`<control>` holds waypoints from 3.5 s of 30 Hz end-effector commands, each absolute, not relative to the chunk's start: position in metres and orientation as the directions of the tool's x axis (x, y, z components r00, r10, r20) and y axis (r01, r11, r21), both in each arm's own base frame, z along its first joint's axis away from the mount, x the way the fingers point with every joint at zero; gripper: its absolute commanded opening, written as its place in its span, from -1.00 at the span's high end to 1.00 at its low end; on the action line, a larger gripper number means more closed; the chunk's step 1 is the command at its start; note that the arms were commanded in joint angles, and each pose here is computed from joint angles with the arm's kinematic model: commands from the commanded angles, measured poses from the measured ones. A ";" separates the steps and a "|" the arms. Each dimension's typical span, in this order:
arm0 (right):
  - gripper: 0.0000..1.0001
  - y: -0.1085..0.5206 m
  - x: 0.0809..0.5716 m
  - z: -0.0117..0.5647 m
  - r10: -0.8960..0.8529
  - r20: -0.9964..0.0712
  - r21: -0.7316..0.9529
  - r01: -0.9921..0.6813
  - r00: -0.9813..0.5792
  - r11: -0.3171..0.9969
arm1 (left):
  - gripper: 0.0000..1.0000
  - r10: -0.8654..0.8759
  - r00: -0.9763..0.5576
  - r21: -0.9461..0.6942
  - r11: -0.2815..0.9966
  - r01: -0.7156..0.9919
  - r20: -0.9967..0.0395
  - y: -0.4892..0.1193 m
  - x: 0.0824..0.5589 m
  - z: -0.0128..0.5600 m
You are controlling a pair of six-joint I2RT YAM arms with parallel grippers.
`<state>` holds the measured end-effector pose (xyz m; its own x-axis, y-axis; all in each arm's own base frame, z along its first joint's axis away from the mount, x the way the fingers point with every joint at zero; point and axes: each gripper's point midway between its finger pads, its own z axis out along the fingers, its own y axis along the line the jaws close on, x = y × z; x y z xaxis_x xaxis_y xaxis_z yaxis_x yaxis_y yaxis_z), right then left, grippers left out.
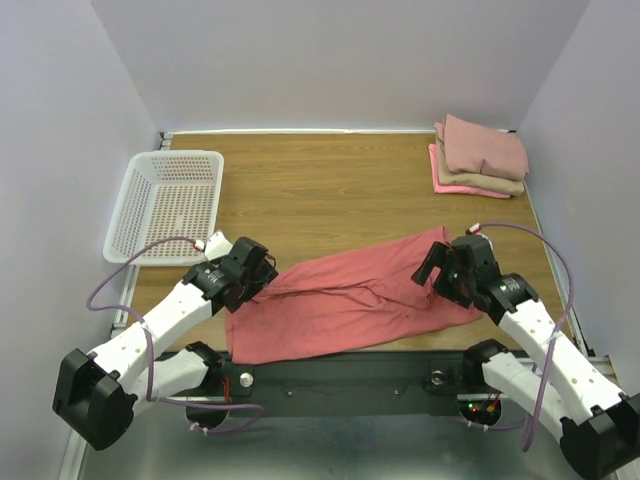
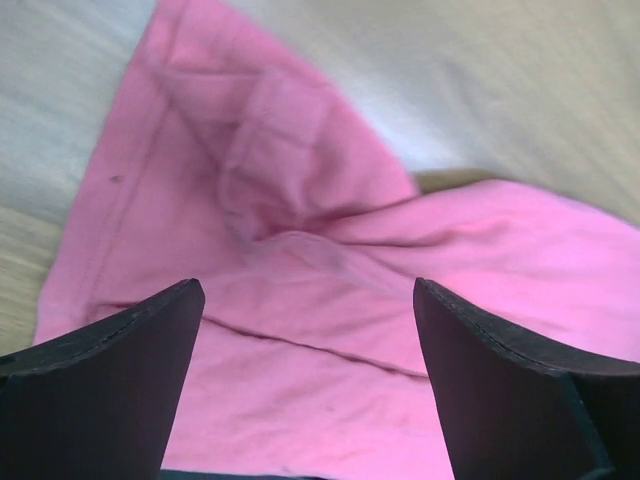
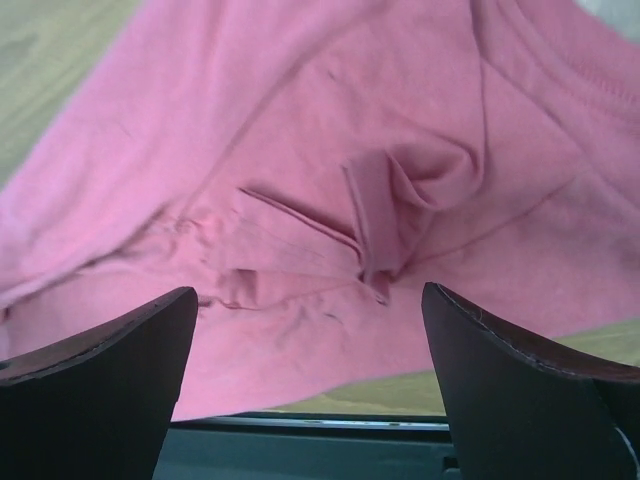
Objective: Fold and stack the t-shirts
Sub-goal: Fold the tshirt
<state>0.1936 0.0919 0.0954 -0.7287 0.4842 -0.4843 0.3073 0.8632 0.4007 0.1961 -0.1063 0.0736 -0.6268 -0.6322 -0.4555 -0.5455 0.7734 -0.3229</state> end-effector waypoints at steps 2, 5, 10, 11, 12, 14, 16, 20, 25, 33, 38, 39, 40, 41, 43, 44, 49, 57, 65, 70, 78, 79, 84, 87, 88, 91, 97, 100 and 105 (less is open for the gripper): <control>-1.00 0.099 0.234 0.129 0.451 -0.569 0.393 0.255 -0.688 0.883 | -0.97 -0.591 -0.609 -0.348 0.806 -0.480 -0.529 -0.117 0.225 0.114; -1.00 0.112 0.254 0.124 0.426 -0.554 0.386 0.232 -0.715 0.893 | -0.97 -0.570 -0.618 -0.400 0.821 -0.408 -0.541 -0.139 0.247 0.123; -1.00 0.142 0.265 0.092 0.385 -0.470 0.424 0.179 -0.794 0.888 | -0.97 -0.523 -0.682 -0.424 0.844 -0.329 -0.512 -0.173 0.268 0.109; -1.00 0.141 0.262 0.077 0.377 -0.441 0.396 0.200 -0.815 0.896 | -0.97 -0.517 -0.685 -0.415 0.848 -0.330 -0.514 -0.173 0.270 0.106; -1.00 0.138 0.256 0.066 0.373 -0.420 0.378 0.214 -0.828 0.901 | -0.97 -0.515 -0.687 -0.406 0.851 -0.334 -0.513 -0.174 0.272 0.102; -1.00 0.137 0.248 0.055 0.380 -0.393 0.367 0.236 -0.838 0.900 | -0.97 -0.499 -0.701 -0.386 0.861 -0.332 -0.510 -0.177 0.275 0.089; -1.00 0.133 0.233 0.046 0.404 -0.365 0.366 0.270 -0.839 0.891 | -0.97 -0.490 -0.716 -0.364 0.867 -0.341 -0.497 -0.177 0.274 0.075; -1.00 0.099 0.204 0.040 0.465 -0.381 0.277 0.381 -0.799 0.882 | -0.97 -0.485 -0.733 -0.338 0.871 -0.356 -0.477 -0.175 0.270 0.056; -1.00 0.091 0.189 0.049 0.545 -0.386 0.320 0.446 -0.744 0.836 | -0.97 -0.483 -0.734 -0.313 0.874 -0.371 -0.478 -0.169 0.266 0.047; -1.00 0.098 0.216 0.071 0.504 -0.425 0.310 0.403 -0.752 0.861 | -0.97 -0.463 -0.746 -0.276 0.886 -0.373 -0.479 -0.166 0.266 0.039; -1.00 0.089 0.239 0.083 0.496 -0.497 0.259 0.424 -0.712 0.868 | -0.97 -0.455 -0.754 -0.252 0.890 -0.379 -0.474 -0.164 0.265 0.034; -1.00 0.084 0.244 0.081 0.496 -0.513 0.232 0.443 -0.701 0.866 | -0.97 -0.454 -0.757 -0.243 0.891 -0.384 -0.470 -0.162 0.263 0.031; -1.00 0.083 0.249 0.083 0.499 -0.524 0.229 0.450 -0.690 0.863 | -0.97 -0.454 -0.759 -0.237 0.891 -0.387 -0.467 -0.161 0.261 0.029; -1.00 0.084 0.255 0.082 0.497 -0.535 0.229 0.450 -0.683 0.863 | -0.97 -0.450 -0.763 -0.231 0.893 -0.387 -0.464 -0.160 0.259 0.026; -1.00 0.084 0.260 0.067 0.476 -0.522 0.185 0.451 -0.708 0.873 | -0.97 -0.447 -0.770 -0.214 0.894 -0.393 -0.455 -0.155 0.253 0.021; -1.00 0.086 0.264 0.061 0.469 -0.516 0.172 0.450 -0.717 0.877 | -0.97 -0.449 -0.771 -0.213 0.894 -0.396 -0.452 -0.154 0.251 0.020; -1.00 0.108 0.295 0.032 0.422 -0.478 0.161 0.395 -0.770 0.904 | -0.97 -0.455 -0.786 -0.186 0.890 -0.416 -0.420 -0.145 0.232 0.009; -1.00 0.162 0.394 -0.013 0.279 -0.463 0.155 0.234 -0.841 0.960 | -0.97 -0.501 -0.787 -0.239 0.865 -0.441 -0.361 -0.145 0.210 0.012; -1.00 0.261 0.515 -0.022 0.077 -0.523 0.338 -0.124 -0.849 0.933 | -0.97 -0.504 -0.843 -0.355 0.835 -0.420 -0.189 -0.191 0.168 -0.001; -1.00 0.294 0.551 -0.034 -0.007 -0.577 0.378 -0.274 -0.817 0.884 | -0.97 -0.416 -0.903 -0.403 0.848 -0.344 -0.107 -0.244 0.133 -0.003; -1.00 0.317 0.583 -0.022 -0.066 -0.664 0.377 -0.410 -0.745 0.831 | -0.97 -0.316 -0.935 -0.367 0.899 -0.240 -0.162 -0.283 0.111 0.019; -1.00 0.317 0.584 -0.012 -0.071 -0.676 0.373 -0.424 -0.734 0.825 | -0.97 -0.326 -0.929 -0.337 0.906 -0.254 -0.175 -0.276 0.112 0.023; -1.00 0.307 0.585 0.072 -0.060 -0.745 0.322 -0.437 -0.664 0.840 | -0.97 -0.377 -0.867 -0.325 0.906 -0.272 -0.326 -0.256 0.136 0.061; -1.00 0.290 0.571 0.126 -0.027 -0.772 0.297 -0.397 -0.635 0.868 | -0.97 -0.413 -0.823 -0.372 0.889 -0.269 -0.391 -0.249 0.149 0.092; -1.00 0.285 0.563 0.170 0.000 -0.806 0.290 -0.396 -0.592 0.871 | -0.97 -0.426 -0.811 -0.396 0.879 -0.265 -0.401 -0.246 0.150 0.102; -1.00 0.255 0.529 0.203 0.054 -0.805 0.284 -0.304 -0.591 0.909 | -0.97 -0.451 -0.792 -0.422 0.865 -0.272 -0.412 -0.239 0.151 0.112; -1.00 0.193 0.433 0.174 0.165 -0.716 0.293 -0.077 -0.679 0.953 | -0.97 -0.389 -0.855 -0.466 0.861 -0.204 -0.344 -0.247 0.131 0.090; -1.00 0.170 0.368 0.157 0.250 -0.656 0.347 0.009 -0.712 0.938 | -0.97 -0.337 -0.902 -0.507 0.846 -0.166 -0.268 -0.260 0.112 0.072; -1.00 0.140 0.277 0.114 0.322 -0.544 0.386 0.109 -0.775 0.916 | -0.97 -0.282 -0.940 -0.521 0.841 -0.144 -0.195 -0.275 0.078 0.058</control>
<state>0.3309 0.1610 0.1657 -0.6923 0.2389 -0.6809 -0.0529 0.9243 0.3780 0.0939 -0.2511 0.0523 -0.9201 -0.3026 -0.2489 -0.1688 0.8795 -0.4450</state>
